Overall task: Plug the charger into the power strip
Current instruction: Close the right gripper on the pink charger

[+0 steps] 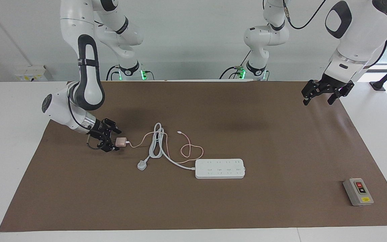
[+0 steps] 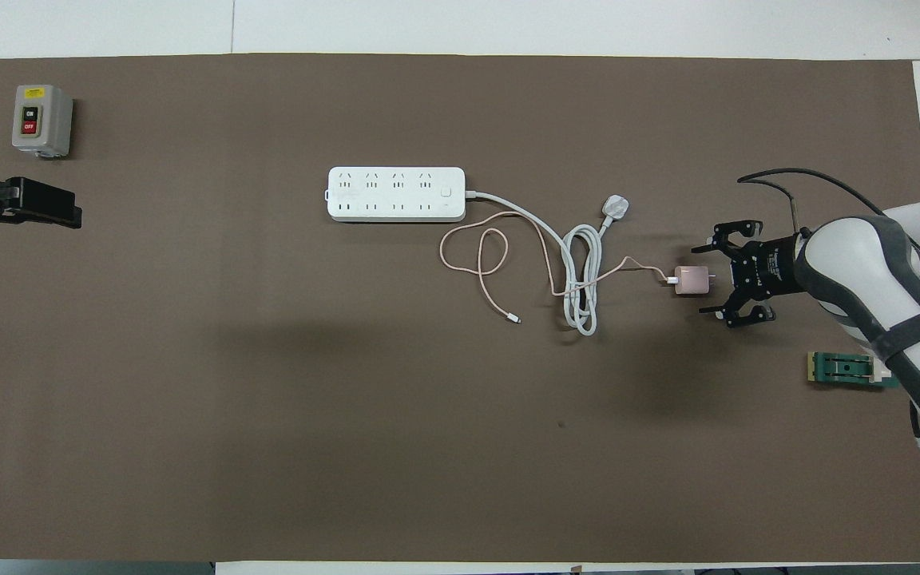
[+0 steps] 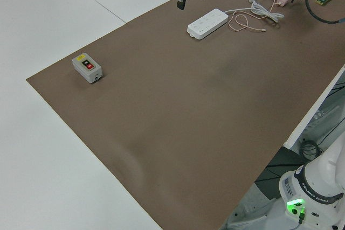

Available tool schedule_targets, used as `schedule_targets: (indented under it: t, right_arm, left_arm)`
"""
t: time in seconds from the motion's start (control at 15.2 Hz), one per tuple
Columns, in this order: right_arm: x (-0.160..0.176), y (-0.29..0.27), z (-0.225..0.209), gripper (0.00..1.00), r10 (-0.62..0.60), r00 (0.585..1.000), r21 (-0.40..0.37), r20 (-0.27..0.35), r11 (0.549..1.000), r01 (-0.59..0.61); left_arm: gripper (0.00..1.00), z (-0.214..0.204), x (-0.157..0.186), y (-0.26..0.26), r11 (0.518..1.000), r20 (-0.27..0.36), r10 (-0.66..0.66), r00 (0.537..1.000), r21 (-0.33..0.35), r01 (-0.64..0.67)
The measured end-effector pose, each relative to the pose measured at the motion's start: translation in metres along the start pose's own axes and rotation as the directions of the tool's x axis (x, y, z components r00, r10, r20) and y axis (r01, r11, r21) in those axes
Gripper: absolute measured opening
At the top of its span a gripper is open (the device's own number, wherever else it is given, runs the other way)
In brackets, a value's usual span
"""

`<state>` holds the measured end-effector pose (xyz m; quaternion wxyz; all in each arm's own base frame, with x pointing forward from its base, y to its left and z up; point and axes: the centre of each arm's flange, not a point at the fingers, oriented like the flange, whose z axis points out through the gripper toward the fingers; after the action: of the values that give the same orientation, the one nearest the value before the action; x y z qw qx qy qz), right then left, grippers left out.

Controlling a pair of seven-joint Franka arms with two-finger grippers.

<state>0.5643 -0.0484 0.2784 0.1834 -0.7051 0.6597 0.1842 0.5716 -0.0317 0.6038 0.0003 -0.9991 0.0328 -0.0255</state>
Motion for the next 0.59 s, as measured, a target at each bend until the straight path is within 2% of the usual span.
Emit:
schedule_targets:
  t: [0.59]
  right_arm:
    - [0.006, -0.006, 0.010, 0.94, 0.004, 1.000, -0.012, 0.003, 1.000, -0.004]
  left_arm:
    - [1.00, 0.000, 0.000, 0.000, 1.000, 0.000, 0.000, 1.000, 0.000, 0.000]
